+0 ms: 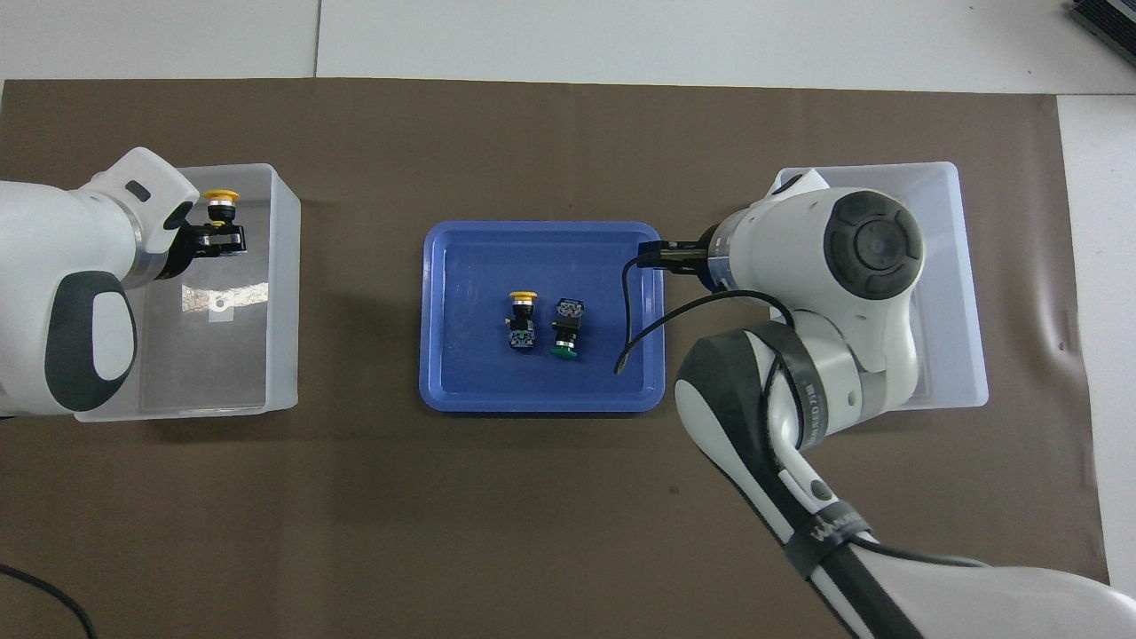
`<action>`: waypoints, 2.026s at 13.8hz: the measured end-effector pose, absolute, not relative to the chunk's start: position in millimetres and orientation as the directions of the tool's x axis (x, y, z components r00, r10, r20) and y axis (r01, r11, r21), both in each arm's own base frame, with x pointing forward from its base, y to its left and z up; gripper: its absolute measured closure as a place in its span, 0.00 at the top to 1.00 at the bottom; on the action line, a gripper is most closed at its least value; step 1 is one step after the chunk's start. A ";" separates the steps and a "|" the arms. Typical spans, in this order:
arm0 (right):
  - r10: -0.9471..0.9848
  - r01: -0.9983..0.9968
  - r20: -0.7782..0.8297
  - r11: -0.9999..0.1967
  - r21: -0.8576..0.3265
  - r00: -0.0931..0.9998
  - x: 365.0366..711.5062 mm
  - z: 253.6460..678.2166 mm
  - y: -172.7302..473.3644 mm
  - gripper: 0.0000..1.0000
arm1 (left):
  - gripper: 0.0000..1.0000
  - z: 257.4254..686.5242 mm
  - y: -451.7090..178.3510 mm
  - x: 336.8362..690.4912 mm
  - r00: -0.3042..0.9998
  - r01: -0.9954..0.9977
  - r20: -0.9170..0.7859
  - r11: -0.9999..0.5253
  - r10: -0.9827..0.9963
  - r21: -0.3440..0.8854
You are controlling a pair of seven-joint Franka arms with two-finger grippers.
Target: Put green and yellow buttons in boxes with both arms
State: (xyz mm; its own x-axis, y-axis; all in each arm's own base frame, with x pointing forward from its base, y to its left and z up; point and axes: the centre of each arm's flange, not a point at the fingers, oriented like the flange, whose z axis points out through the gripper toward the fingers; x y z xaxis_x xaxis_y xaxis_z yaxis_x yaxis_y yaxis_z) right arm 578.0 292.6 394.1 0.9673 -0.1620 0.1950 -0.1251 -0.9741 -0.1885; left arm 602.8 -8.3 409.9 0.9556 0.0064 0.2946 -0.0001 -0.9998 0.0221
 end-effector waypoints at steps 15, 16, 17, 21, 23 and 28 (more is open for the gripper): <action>-0.170 -0.139 0.170 -0.974 -0.180 0.971 553.8 299.5 353.5 0.42 | 0.33 317.1 -8.9 622.1 0.951 -0.013 0.309 -1.000 -0.008 0.014; -0.170 -0.139 0.170 -0.974 -0.179 0.971 553.8 299.5 353.6 0.42 | 0.33 320.2 -8.9 624.1 0.949 -0.023 0.315 -1.000 -0.018 0.011; -0.169 -0.138 0.171 -0.974 -0.179 0.971 554.1 300.0 353.5 0.42 | 0.38 325.3 -8.5 627.0 0.945 -0.030 0.326 -1.000 -0.026 0.008; -0.136 -0.114 0.152 -0.983 -0.142 0.979 575.6 341.1 324.3 0.42 | 0.80 371.2 -9.2 631.1 0.939 -0.038 0.343 -0.999 -0.033 0.007; -0.095 -0.076 0.147 -0.989 -0.124 0.985 598.9 394.3 276.6 0.42 | 1.00 402.6 -14.1 625.9 0.944 -0.048 0.328 -0.999 -0.042 0.010; 0.132 0.144 0.166 -0.988 -0.060 0.977 631.2 452.1 131.4 0.42 | 1.00 441.9 -93.4 613.0 0.954 -0.104 0.286 -0.994 -0.088 0.040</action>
